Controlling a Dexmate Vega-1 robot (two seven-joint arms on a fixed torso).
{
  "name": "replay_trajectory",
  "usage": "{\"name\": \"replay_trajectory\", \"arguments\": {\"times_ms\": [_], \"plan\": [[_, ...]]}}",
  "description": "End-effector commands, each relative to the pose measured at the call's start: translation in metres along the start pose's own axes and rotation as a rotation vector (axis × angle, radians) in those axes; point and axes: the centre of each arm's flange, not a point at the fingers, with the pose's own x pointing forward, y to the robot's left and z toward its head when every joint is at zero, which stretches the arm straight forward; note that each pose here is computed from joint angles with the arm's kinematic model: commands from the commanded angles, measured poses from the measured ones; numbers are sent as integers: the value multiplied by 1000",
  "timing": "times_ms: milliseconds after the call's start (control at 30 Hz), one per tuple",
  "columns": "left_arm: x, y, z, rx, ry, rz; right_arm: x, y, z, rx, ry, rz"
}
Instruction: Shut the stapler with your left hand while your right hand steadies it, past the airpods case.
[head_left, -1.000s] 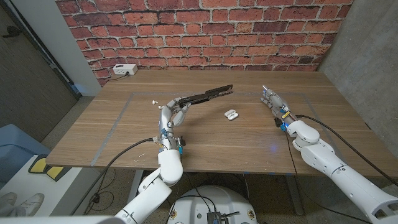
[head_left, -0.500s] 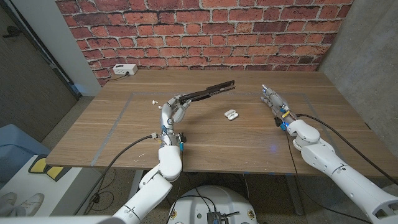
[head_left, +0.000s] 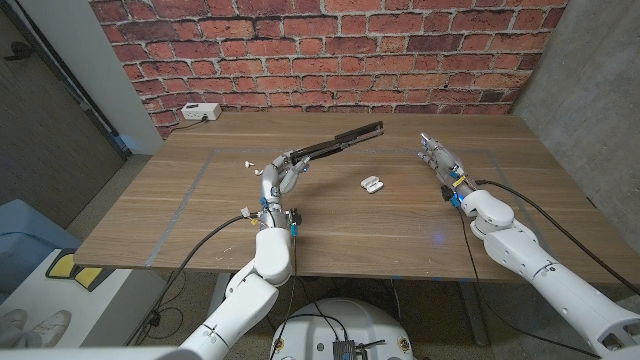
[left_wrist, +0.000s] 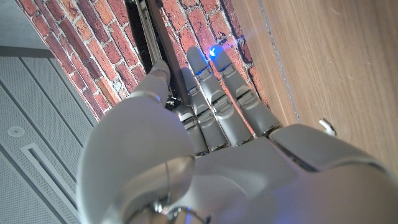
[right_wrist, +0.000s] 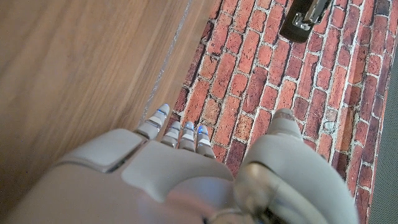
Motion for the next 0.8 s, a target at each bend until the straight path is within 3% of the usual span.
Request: {"name": "replay_trajectory", "arguments": {"times_ms": [33,633,800], "plan": [[7,-2,-5,-112,28,-38,0,0,7,-13,-9,2],[10,0,-10,-201,81,-82,-3,8,7,-18,-13,13],[11,0,-11,-213,74,-103,-5,8,8,-19,-15,13]]}}
